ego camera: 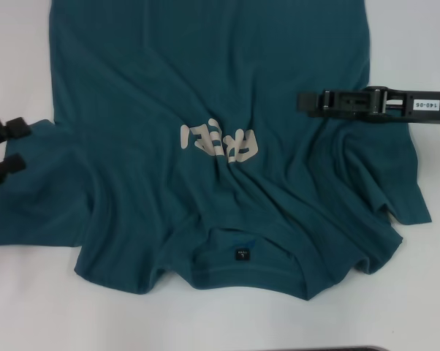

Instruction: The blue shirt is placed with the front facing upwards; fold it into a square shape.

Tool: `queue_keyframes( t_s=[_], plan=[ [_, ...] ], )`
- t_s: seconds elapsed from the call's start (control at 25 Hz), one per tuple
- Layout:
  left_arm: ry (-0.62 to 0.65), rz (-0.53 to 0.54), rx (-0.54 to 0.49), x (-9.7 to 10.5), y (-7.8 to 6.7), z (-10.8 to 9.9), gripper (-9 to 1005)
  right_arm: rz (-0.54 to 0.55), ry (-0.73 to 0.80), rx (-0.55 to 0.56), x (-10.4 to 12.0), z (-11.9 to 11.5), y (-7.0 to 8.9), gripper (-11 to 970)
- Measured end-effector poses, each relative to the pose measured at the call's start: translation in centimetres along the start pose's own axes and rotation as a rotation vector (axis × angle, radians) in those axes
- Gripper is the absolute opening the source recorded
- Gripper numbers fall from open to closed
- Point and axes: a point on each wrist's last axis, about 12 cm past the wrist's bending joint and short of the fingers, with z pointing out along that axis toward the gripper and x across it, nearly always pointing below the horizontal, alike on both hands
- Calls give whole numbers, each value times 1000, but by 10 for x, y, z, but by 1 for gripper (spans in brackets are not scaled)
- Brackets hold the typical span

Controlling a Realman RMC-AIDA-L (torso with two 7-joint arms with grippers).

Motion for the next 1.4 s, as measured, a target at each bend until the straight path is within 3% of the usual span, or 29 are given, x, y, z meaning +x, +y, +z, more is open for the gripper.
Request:
queue_keyframes(
  t_s=[0.4,0.92,1.4],
  plan=[
    [-99,-26,-115,-4,18,-11,851,4,-8,1,2,-3,-1,914],
    [-99,47,-191,-6,26,-15,836,-1,-7,-1,2,-3,-1,912],
    [-85,91,-195,-5,26,-12,823,-2,-7,-1,2,-3,-1,913]
  ],
)
